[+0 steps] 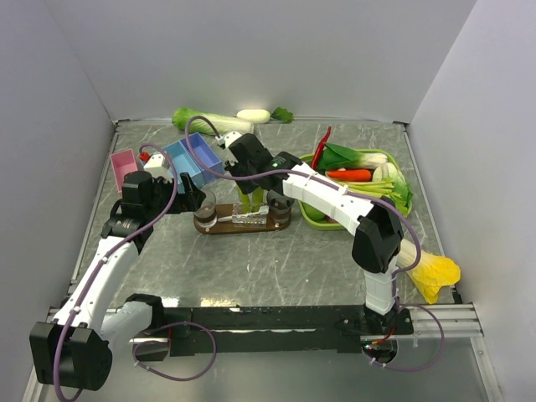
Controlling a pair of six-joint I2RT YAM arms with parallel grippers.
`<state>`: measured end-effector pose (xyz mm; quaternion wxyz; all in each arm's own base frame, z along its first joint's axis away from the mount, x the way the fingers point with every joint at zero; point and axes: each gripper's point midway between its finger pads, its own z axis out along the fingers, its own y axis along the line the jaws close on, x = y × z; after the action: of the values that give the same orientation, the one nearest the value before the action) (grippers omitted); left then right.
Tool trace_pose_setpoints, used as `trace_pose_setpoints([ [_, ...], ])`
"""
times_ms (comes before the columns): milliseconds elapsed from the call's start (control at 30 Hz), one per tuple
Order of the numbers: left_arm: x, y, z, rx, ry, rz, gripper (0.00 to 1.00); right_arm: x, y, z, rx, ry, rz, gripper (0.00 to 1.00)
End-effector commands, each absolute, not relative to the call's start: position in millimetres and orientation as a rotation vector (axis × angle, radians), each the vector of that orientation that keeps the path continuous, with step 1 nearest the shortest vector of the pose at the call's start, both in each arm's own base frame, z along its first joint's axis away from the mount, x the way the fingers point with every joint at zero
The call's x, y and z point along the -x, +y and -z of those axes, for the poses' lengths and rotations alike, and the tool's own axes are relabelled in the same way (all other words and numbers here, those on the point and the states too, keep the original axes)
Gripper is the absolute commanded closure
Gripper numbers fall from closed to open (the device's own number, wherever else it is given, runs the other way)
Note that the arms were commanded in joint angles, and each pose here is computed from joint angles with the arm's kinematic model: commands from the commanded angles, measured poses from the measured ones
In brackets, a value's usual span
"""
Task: Prepare toiletry sets of a toothbrush and toothpaste on the tray
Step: Place the toothpaste in the toothpaste holder.
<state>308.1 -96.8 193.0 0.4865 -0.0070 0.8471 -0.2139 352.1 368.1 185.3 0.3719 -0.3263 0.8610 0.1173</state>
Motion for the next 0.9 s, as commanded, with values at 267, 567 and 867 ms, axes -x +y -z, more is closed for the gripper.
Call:
trace_pose_setpoints([
  [267, -314, -102, -216, -0.032, 1.992, 0.539, 0.03, -355, 368, -193, 0.806, 2.168, -0.332, 1.00],
  [567, -314, -103, -217, -0.035, 1.989, 0.544, 0.03, -353, 362, -194, 0.739, 2.130, -0.352, 1.00],
  [867, -314, -104, -217, -0.037, 1.991, 0.547, 0.03, -355, 357, -193, 0.700, 2.059, -0.333, 1.00],
])
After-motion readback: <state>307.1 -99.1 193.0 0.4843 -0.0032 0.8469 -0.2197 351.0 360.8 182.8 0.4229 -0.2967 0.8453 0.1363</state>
